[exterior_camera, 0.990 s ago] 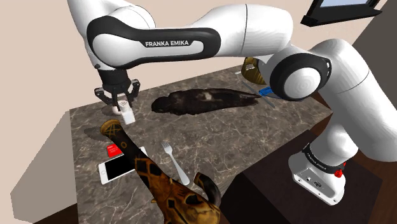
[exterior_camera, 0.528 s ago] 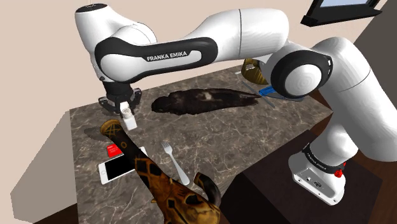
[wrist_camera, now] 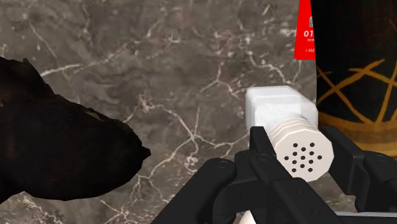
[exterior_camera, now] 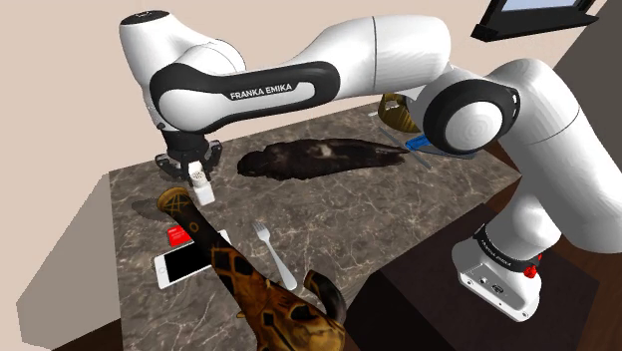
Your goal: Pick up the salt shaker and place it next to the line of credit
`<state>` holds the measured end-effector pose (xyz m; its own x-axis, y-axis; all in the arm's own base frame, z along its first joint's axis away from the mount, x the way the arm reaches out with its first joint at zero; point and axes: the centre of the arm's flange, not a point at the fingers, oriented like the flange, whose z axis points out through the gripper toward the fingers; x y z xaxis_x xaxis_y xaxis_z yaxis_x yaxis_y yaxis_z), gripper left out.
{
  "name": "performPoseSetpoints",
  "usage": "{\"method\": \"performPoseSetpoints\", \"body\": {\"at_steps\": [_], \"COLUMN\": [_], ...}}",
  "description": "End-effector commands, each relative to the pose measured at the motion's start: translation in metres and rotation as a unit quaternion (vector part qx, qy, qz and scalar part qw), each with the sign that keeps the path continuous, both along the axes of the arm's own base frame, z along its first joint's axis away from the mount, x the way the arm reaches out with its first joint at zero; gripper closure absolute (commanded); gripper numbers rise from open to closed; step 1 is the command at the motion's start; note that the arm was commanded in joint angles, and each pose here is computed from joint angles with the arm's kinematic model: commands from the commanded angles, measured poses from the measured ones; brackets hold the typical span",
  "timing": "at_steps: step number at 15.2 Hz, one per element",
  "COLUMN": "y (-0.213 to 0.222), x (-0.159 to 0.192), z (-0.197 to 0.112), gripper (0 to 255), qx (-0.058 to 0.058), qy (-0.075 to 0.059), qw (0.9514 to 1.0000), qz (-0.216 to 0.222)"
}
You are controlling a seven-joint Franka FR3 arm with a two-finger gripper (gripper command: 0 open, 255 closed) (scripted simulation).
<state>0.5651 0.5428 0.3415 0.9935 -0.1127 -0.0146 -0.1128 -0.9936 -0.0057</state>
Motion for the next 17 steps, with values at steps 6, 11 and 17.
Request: {"method": "performPoseSetpoints", "body": {"at_steps": [6, 11, 17], "y": [0.000, 0.000, 0.000], "x": [0.000, 0.001, 0.001], "z": [0.000, 0.050, 0.050], "gripper": [0, 0, 0], "qx": [0.000, 0.000, 0.000], "qy": [0.000, 0.000, 0.000], "qw": [1.0000, 1.0000, 1.0000], "qz": [0.000, 0.000, 0.000]}}
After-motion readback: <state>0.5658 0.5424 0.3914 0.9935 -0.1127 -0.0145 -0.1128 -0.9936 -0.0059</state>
